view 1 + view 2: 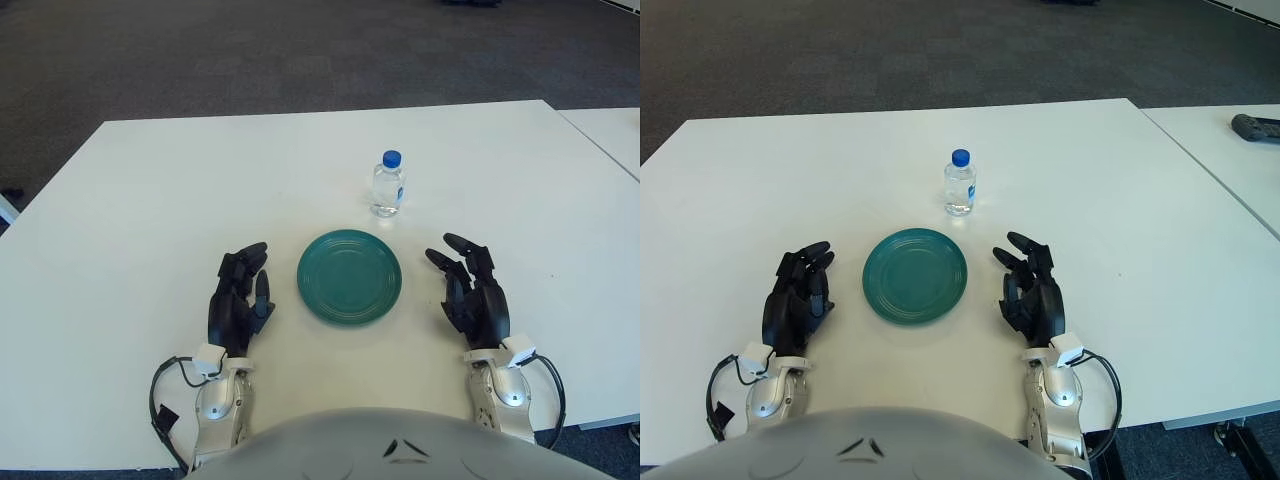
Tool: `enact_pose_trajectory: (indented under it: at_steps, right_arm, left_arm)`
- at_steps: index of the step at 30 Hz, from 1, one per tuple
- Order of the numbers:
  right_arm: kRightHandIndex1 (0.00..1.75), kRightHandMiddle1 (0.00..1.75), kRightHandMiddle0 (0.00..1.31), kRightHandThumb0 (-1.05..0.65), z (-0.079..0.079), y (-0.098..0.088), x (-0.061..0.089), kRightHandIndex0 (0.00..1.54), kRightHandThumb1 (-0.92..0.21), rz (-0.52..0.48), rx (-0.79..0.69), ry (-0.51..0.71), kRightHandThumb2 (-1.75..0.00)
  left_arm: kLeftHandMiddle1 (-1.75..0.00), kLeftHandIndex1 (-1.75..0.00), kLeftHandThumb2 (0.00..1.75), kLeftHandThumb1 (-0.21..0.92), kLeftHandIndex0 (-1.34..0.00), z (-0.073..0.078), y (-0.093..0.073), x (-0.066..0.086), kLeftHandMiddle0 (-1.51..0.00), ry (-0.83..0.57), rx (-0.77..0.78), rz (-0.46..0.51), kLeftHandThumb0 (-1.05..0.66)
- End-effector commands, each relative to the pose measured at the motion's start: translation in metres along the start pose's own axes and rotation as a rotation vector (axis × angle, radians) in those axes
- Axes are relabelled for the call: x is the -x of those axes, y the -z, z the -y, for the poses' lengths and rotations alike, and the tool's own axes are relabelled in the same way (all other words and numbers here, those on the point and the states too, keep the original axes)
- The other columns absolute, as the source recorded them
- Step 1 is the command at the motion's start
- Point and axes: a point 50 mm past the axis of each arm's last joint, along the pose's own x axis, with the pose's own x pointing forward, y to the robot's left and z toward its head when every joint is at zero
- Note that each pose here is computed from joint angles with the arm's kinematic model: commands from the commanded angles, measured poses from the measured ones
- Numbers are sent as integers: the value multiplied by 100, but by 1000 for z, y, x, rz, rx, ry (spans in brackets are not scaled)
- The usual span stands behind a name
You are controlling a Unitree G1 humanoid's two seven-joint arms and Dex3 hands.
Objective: Put the bottle into the plate.
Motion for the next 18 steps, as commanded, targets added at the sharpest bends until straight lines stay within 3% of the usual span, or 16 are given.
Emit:
enact_pose_trajectory:
  at_steps: [1, 18]
  right_arm:
    - [68, 100, 10, -61, 5, 28, 17, 56, -92, -164, -26, 37, -62]
    - [68, 100, 10, -61, 6, 28, 17, 55, -92, -164, -24, 43, -63]
  left_arm:
    - [-90, -108, 68, 92, -23, -3, 20, 16, -59, -24, -1, -143, -65]
    - [-90, -107, 68, 92, -22, -2, 20, 17, -59, -24, -1, -141, -64]
